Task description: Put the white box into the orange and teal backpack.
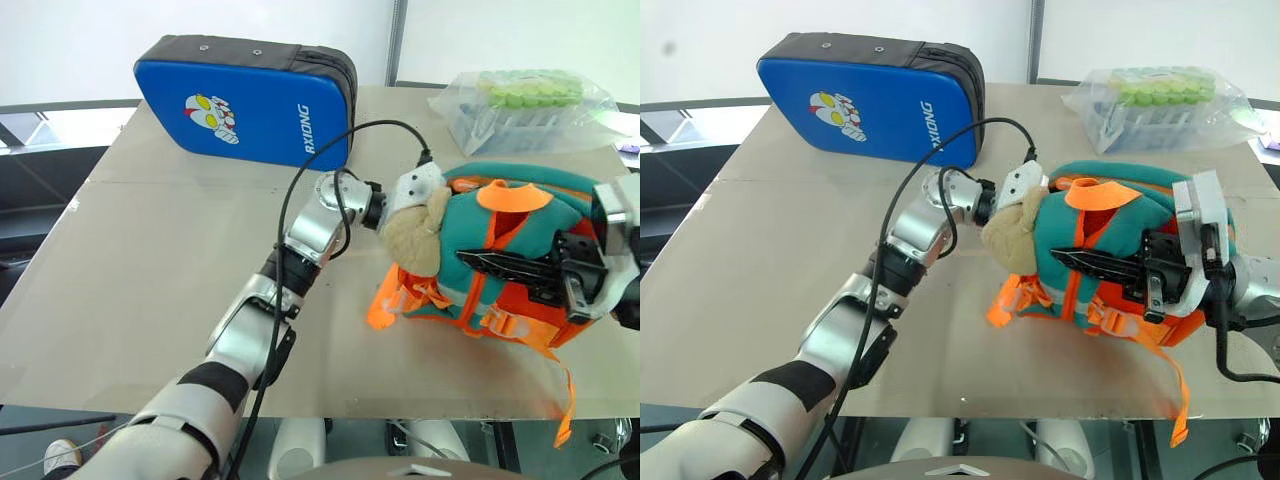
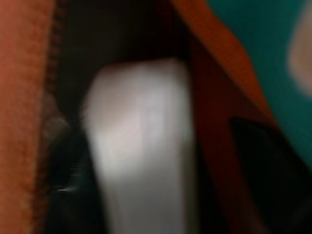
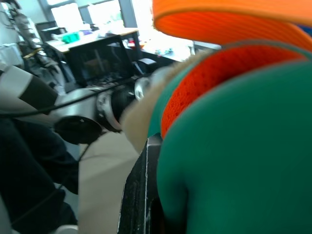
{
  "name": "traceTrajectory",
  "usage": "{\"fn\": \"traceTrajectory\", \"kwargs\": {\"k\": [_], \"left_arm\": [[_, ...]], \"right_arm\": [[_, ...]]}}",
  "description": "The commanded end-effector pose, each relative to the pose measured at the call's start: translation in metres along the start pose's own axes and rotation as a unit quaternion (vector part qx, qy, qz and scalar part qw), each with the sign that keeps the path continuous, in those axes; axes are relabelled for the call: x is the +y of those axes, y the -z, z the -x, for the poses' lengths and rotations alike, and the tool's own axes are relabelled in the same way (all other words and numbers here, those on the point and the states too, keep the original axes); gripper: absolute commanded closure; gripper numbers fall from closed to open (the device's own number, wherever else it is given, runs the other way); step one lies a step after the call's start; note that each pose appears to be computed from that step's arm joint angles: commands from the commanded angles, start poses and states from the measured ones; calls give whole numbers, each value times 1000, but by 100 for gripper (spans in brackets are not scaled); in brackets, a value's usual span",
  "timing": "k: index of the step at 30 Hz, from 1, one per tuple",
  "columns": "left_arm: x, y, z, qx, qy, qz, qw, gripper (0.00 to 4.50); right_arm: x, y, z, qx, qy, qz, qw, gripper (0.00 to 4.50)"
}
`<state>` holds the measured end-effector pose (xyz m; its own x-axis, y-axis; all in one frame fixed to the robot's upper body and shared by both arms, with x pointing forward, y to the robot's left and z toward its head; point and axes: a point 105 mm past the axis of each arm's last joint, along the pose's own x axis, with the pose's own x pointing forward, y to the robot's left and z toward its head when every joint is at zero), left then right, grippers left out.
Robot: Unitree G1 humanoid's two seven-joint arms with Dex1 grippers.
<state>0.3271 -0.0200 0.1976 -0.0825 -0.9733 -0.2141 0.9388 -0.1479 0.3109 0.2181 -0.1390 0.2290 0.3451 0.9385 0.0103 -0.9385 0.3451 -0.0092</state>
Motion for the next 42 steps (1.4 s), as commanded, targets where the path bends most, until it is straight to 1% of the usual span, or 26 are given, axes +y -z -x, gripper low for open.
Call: {"fn": "traceTrajectory", "kwargs": {"k": [1, 4, 6, 8, 10, 12, 16, 18, 20, 23, 26, 27, 29, 31, 32, 34, 36, 38, 40, 42], "left_arm": [[3, -18, 65, -40, -70, 71, 994, 3], [-11, -33, 99, -72, -89, 119, 986, 3], [-29, -35, 117, -79, -82, 169, 979, 3], [-48, -33, 124, -75, -69, 206, 973, 3], [-54, -35, 122, -86, -74, 224, 968, 3], [-49, -35, 111, -98, -93, 232, 963, 3], [-4, -32, 81, -149, -175, 306, 924, 3], [4, -34, 71, -160, -178, 332, 912, 3], [10, -35, 61, -163, -178, 345, 907, 3], [30, -35, 49, -189, -202, 375, 885, 3], [37, -34, 40, -205, -204, 399, 870, 3], [37, -32, 39, -209, -205, 404, 867, 54], [37, -34, 38, -224, -198, 410, 862, 124], [37, -37, 39, -239, -197, 412, 857, 220], [39, -41, 43, -259, -201, 414, 849, 248], [40, -43, 50, -277, -210, 415, 841, 329], [41, -44, 60, -297, -225, 412, 831, 372], [44, -43, 73, -328, -244, 426, 807, 425], [45, -40, 85, -349, -261, 443, 784, 431], [39, -19, 99, -355, -292, 479, 748, 431]], "right_arm": [[-13, 0, 7, -4, 46, 25, 999, 450], [-18, 4, 7, -6, 52, 23, 998, 450], [-20, 5, 5, -8, 52, 21, 998, 450], [-22, 4, 3, -13, 46, 18, 999, 450], [-23, 4, 2, -14, 40, 15, 999, 450], [-22, 3, 1, -15, 31, 12, 999, 450], [-18, 2, 2, -10, 14, 4, 1000, 450], [-17, 3, 2, -6, 13, 2, 1000, 450], [-15, 4, 3, -4, 13, 0, 1000, 450], [-13, 5, 4, -2, 18, -2, 1000, 450], [-11, 6, 5, -3, 26, -4, 1000, 450], [-10, 6, 6, -4, 29, -5, 1000, 450], [-10, 6, 7, -7, 38, -6, 999, 450], [-11, 5, 9, -15, 52, -7, 999, 450], [-18, 0, 11, -34, 76, -4, 997, 450], [-29, -9, 14, -74, 112, -8, 991, 450], [-40, -20, 18, -116, 150, -6, 982, 450], [-52, -29, 23, -149, 189, -3, 971, 450], [-61, -34, 26, -164, 223, 4, 961, 450], [-84, -38, 35, -182, 298, 11, 937, 450]]}}
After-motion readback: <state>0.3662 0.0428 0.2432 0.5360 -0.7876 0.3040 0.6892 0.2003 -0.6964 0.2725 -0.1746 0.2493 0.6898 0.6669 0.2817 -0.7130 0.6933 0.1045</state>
